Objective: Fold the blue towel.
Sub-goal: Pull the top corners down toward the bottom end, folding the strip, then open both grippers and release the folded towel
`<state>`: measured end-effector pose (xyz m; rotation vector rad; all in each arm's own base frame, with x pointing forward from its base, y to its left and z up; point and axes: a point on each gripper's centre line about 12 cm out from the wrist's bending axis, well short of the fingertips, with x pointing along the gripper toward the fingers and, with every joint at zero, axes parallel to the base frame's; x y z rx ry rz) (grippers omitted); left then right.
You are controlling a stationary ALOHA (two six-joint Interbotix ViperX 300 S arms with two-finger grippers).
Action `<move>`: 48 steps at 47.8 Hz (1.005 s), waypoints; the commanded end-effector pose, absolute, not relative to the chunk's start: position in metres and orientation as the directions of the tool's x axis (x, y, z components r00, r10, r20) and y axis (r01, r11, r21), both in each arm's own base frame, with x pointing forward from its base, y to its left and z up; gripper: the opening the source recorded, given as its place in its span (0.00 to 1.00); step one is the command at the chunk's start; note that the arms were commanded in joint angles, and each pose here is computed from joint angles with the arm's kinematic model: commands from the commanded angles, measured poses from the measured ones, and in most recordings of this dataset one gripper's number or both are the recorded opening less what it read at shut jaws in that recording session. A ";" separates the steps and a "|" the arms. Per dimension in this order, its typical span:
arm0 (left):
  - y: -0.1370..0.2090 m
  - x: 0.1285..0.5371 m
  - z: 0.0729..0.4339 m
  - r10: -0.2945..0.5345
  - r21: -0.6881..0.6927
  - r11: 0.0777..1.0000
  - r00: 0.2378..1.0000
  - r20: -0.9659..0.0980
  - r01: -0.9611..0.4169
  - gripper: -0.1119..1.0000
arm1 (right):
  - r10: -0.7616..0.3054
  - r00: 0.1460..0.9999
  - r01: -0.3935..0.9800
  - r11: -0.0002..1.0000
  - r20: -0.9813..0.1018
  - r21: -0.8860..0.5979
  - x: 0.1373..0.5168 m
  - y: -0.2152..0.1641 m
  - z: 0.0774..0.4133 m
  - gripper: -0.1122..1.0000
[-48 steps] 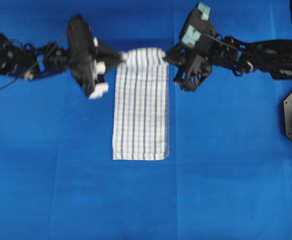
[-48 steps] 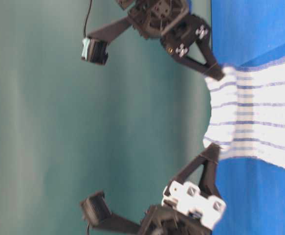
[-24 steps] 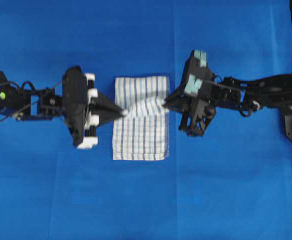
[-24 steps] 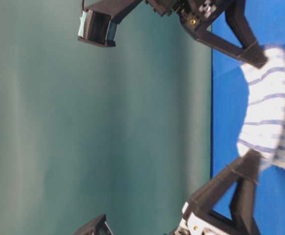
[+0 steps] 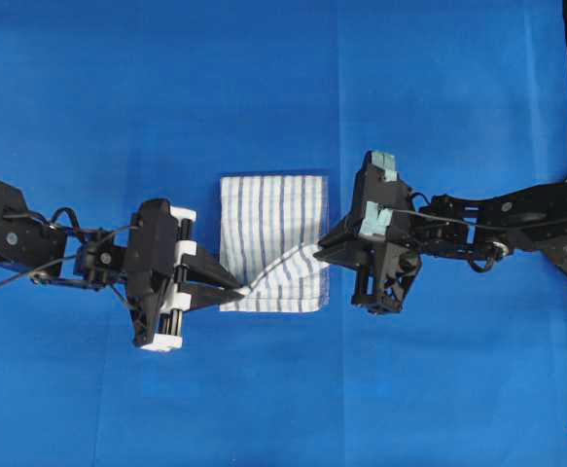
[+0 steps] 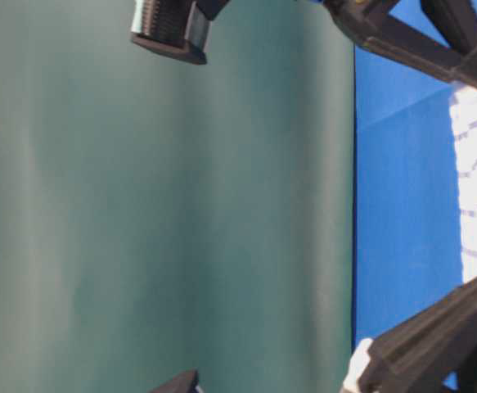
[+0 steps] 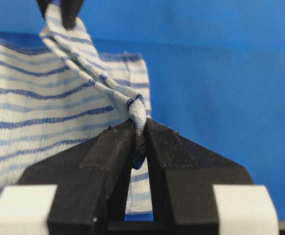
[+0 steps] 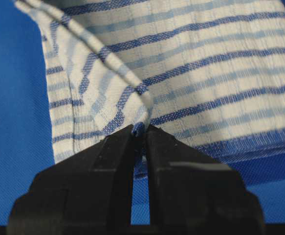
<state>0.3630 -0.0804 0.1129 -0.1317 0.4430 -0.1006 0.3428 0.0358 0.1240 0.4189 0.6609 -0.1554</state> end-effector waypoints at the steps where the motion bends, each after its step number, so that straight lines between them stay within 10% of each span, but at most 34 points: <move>1: -0.086 0.369 0.117 -0.136 -0.154 0.985 0.907 -0.398 0.080 0.16 | -0.007 0.799 0.261 0.905 -0.602 0.337 0.348 0.040 0.129 0.17; 31: -0.074 0.361 0.104 -0.107 -0.164 0.986 0.881 -0.462 0.034 0.27 | 0.015 0.790 0.249 0.906 -0.613 0.343 0.350 0.052 0.124 0.19; 41: -0.064 0.354 0.108 -0.092 -0.165 0.986 0.856 -0.509 0.008 0.76 | 0.029 0.798 0.229 0.909 -0.602 0.348 0.351 0.057 0.129 0.68; 48: -0.056 0.341 0.128 -0.092 -0.166 0.986 0.848 -0.522 0.004 0.73 | 0.036 0.820 0.203 0.914 -0.571 0.350 0.346 0.056 0.144 0.93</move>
